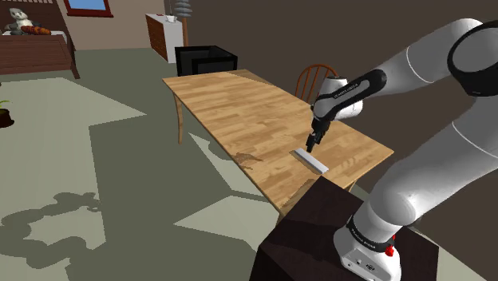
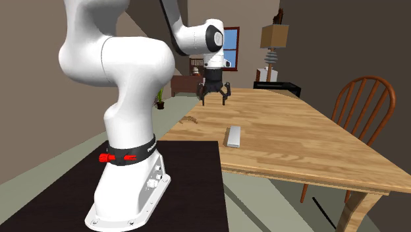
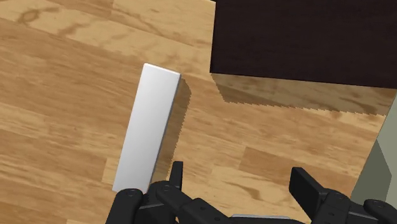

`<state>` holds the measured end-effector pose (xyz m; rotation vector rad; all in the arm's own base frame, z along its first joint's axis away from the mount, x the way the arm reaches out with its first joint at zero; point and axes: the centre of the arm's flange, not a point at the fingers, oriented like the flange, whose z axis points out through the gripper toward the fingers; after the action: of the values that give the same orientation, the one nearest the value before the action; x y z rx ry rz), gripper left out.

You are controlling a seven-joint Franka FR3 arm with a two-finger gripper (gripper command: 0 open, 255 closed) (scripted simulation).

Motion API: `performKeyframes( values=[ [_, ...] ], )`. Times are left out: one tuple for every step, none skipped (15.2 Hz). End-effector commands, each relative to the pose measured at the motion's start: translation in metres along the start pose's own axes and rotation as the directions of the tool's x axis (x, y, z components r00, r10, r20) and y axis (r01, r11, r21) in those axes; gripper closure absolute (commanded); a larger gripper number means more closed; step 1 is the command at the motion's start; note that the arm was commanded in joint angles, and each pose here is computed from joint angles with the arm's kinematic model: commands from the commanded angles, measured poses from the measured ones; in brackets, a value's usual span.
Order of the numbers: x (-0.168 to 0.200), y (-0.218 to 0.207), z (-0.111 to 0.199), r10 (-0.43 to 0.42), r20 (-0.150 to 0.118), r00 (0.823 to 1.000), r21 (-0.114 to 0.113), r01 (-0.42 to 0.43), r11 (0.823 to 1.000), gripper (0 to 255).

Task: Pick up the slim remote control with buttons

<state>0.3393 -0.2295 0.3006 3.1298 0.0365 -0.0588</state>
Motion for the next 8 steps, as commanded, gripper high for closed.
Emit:
performKeyframes(
  values=[
    [0.002, 0.021, 0.021, 0.008, -0.008, 1.000, -0.004, -0.008, 1.000, 0],
    [0.004, 0.030, 0.031, 0.012, -0.012, 1.000, -0.004, -0.012, 1.000, 0],
    [0.005, 0.038, 0.041, 0.016, -0.015, 1.000, -0.005, -0.016, 1.000, 0],
    [0.007, 0.047, 0.050, 0.020, -0.019, 1.000, -0.005, -0.020, 1.000, 0],
    [0.009, 0.056, 0.060, 0.024, -0.023, 0.999, -0.005, -0.024, 1.000, 0],
    [0.010, 0.064, 0.070, 0.028, -0.027, 0.999, -0.005, -0.028, 1.000, 0],
    [0.012, 0.073, 0.080, 0.032, -0.030, 0.999, -0.005, -0.032, 0.999, 0],
    [0.013, 0.081, 0.089, 0.036, -0.034, 0.999, -0.005, -0.036, 0.999, 0]
  ],
)
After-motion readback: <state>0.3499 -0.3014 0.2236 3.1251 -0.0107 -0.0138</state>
